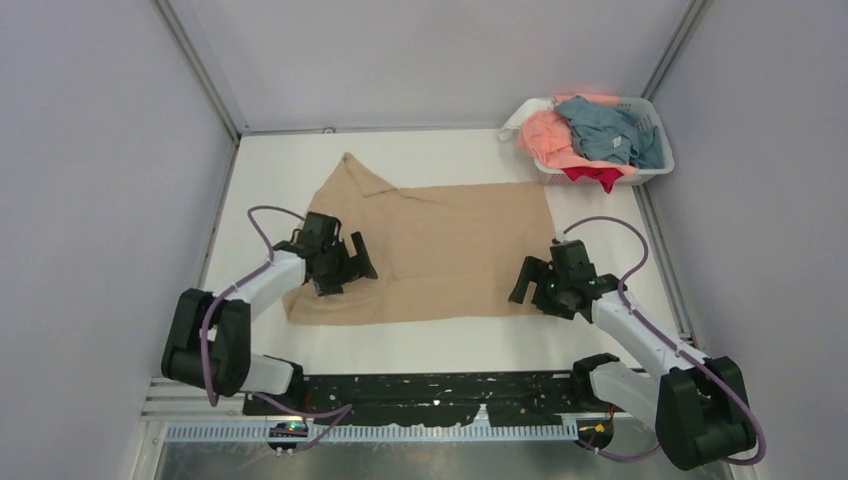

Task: Fold and stack the t-shirts
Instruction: Fold the flattened tshirt in 1/3 of the way

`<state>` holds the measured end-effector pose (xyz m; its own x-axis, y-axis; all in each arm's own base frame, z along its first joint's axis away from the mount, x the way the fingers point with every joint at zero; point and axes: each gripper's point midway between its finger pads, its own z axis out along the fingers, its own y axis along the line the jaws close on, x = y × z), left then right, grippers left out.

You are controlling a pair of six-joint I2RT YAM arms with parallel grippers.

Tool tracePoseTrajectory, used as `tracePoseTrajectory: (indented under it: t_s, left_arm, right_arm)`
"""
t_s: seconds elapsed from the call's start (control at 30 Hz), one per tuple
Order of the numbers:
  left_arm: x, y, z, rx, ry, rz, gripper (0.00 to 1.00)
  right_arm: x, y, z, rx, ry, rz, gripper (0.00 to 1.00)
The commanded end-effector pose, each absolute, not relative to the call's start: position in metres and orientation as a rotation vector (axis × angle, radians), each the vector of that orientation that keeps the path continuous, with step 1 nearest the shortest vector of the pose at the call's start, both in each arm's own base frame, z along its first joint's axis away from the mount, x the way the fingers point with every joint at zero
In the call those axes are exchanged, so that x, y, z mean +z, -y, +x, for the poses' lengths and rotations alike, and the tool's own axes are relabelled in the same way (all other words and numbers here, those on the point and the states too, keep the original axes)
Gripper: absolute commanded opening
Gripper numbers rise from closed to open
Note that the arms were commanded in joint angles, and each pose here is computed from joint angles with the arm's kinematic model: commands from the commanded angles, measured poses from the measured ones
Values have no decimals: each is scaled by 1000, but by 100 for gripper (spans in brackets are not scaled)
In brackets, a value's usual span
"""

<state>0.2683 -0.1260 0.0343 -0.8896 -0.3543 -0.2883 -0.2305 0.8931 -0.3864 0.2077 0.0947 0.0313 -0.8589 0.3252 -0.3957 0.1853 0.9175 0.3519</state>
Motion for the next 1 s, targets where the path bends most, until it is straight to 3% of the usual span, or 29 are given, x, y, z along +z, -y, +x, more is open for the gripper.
tracePoseTrajectory:
  t_s: [0.0,0.4,0.77,0.97]
  left_arm:
    - [8,121,204,-421,-2841,-496,99]
    - [11,101,171,-362,-2784,-506,100]
    - [48,113,205,-433,-2676,-414,100]
    - [99,115,233,-449,-2532,-367,100]
  right_arm:
    - [21,-93,160,394,-2763,412,96]
    - [31,-89,139,361,-2722,465,95]
    - [106,-126,235,573,-2334,276,95]
    - [62,-135,264,530,-2408,337,95]
